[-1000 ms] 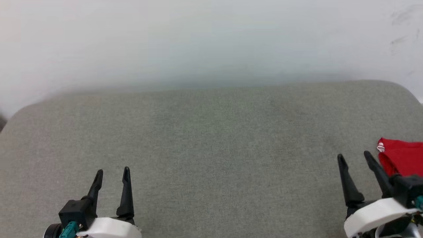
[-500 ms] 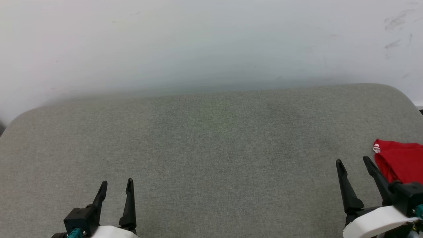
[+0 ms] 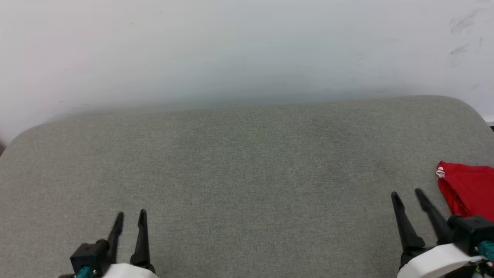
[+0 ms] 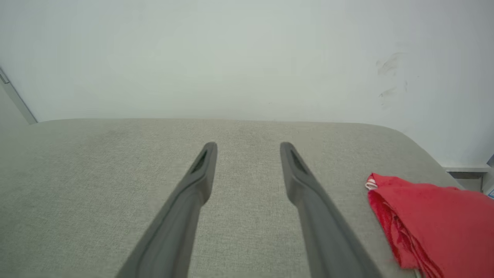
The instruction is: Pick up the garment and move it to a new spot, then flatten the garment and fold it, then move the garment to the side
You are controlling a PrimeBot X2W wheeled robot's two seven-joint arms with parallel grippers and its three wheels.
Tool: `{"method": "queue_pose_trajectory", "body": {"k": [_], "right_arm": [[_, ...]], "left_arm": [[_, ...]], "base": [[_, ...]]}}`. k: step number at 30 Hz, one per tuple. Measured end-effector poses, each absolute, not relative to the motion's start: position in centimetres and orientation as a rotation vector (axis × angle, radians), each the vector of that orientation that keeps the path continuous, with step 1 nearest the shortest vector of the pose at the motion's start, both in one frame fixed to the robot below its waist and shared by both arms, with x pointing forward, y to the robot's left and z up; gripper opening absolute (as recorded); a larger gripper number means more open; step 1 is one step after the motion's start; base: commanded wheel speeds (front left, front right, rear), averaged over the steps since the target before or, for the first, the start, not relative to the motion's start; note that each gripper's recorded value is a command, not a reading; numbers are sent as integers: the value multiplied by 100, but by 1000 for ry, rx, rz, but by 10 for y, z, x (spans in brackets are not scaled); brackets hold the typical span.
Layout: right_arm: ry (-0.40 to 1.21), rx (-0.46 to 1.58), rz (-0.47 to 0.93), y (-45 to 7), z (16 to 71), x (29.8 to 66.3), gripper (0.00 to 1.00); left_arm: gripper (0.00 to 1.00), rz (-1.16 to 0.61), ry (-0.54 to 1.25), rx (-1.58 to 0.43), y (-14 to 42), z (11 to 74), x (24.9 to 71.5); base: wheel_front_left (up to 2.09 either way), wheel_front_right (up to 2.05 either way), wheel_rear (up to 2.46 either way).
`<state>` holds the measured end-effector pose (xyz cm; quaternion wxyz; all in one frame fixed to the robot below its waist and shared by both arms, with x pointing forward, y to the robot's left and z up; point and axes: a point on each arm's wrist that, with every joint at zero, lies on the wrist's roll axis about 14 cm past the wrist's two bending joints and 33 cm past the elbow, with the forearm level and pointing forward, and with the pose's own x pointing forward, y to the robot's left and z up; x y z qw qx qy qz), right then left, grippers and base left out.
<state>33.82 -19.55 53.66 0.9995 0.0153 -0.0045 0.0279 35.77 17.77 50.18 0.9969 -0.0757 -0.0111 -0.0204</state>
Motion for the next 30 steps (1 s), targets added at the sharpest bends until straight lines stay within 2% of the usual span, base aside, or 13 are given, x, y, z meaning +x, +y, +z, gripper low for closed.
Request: {"method": "queue_pose_trajectory", "body": {"k": [8, 30], "right_arm": [[60, 128, 50, -194, 513, 334, 0], [59, 528, 35, -197, 509, 347, 0]], "left_arm": [[0, -14, 67, -237, 177, 478, 350], [0, 50, 139, -604, 186, 471, 360]], "base": [[0, 0, 0], [0, 0, 0]]}}
